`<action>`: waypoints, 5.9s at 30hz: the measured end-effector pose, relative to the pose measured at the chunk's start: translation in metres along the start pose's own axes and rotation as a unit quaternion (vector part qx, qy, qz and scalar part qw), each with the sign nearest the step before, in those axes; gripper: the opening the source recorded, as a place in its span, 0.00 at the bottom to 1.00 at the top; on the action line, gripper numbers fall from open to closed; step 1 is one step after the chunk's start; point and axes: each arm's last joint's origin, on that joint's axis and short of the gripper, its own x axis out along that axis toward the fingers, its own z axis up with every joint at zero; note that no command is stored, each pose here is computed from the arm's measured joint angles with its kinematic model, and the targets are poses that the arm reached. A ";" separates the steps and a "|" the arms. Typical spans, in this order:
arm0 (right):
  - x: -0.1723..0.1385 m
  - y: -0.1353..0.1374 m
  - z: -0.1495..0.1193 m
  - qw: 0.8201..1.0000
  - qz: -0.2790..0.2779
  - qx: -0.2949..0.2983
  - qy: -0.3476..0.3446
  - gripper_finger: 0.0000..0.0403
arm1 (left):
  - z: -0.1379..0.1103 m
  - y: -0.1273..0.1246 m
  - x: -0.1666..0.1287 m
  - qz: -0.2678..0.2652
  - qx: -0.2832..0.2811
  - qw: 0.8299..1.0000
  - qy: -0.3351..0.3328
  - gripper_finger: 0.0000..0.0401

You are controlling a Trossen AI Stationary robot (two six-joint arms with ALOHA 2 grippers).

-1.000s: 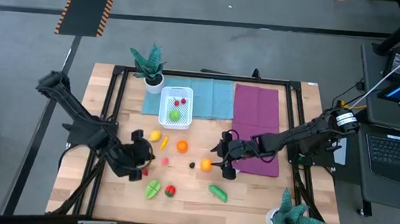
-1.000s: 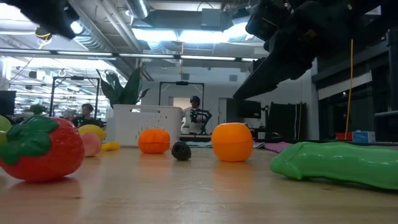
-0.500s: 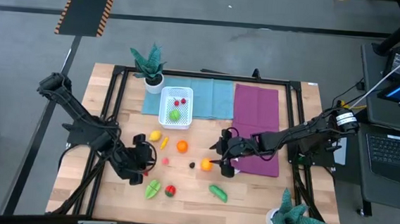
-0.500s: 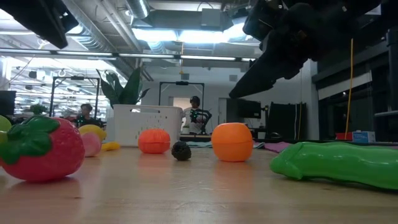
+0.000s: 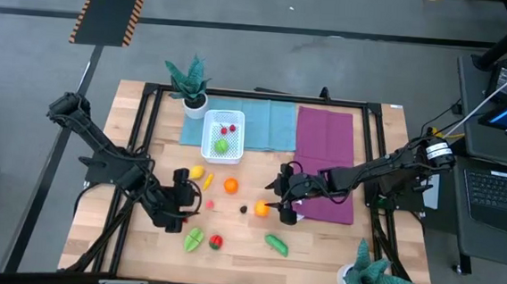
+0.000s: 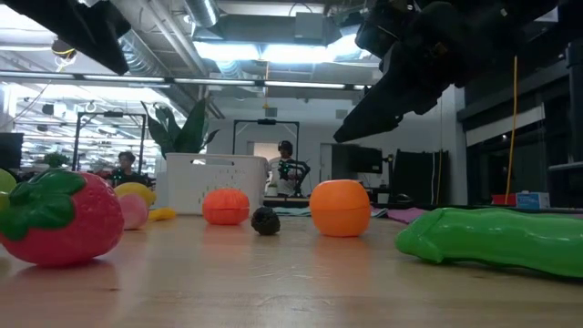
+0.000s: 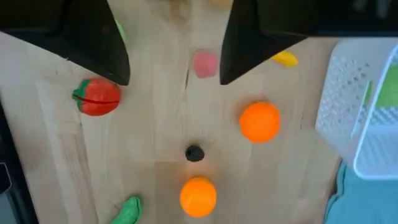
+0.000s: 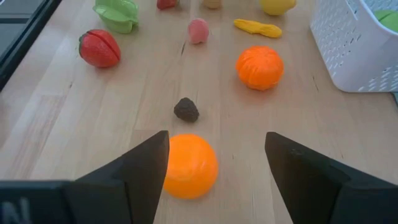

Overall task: Pick and placing Produce into tupperware
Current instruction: Put the pink peach into the white basket

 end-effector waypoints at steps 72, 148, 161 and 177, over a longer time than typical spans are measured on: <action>0.000 0.001 0.003 1.000 0.003 0.004 -0.015 0.66 | -0.020 0.018 0.127 0.042 -0.027 0.979 0.197 0.45; -0.002 -0.026 0.016 0.974 -0.184 0.085 -0.099 0.66 | -0.054 0.106 0.016 0.110 -0.118 0.952 -0.261 0.25; -0.002 -0.028 0.016 0.975 -0.188 0.075 -0.097 0.66 | -0.051 0.130 0.022 0.145 -0.115 0.951 -0.248 0.26; -0.002 -0.028 0.016 0.976 -0.189 0.061 -0.094 0.66 | -0.041 0.166 0.045 0.153 -0.107 0.951 -0.247 0.26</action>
